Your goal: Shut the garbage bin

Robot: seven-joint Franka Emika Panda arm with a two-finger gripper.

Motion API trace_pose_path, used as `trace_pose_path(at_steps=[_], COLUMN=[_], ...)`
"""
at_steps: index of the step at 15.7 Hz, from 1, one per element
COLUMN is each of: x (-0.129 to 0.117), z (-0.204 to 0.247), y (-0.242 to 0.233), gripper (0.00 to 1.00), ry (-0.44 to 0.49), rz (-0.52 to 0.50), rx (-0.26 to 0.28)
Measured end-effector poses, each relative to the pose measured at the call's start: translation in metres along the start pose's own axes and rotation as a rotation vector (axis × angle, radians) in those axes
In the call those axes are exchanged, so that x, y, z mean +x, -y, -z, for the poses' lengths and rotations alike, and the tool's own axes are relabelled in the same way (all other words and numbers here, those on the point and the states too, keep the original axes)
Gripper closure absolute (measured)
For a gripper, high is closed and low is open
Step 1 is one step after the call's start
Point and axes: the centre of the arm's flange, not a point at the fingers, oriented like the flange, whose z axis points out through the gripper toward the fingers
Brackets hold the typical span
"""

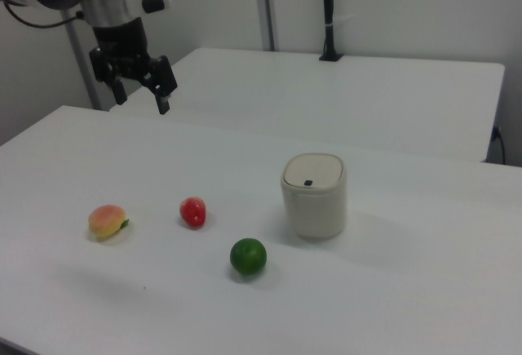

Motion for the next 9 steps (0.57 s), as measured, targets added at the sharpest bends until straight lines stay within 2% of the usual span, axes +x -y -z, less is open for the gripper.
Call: trace_pose_path(at_steps=[3,9], x=[0.0,-0.0004], z=[-0.0033,-0.0043], y=[-0.0044,-0.0065], gripper=[0.0,0.0], ry=[0.007,0.009], rz=[0.042,0.041], rx=[-0.001,-0.002])
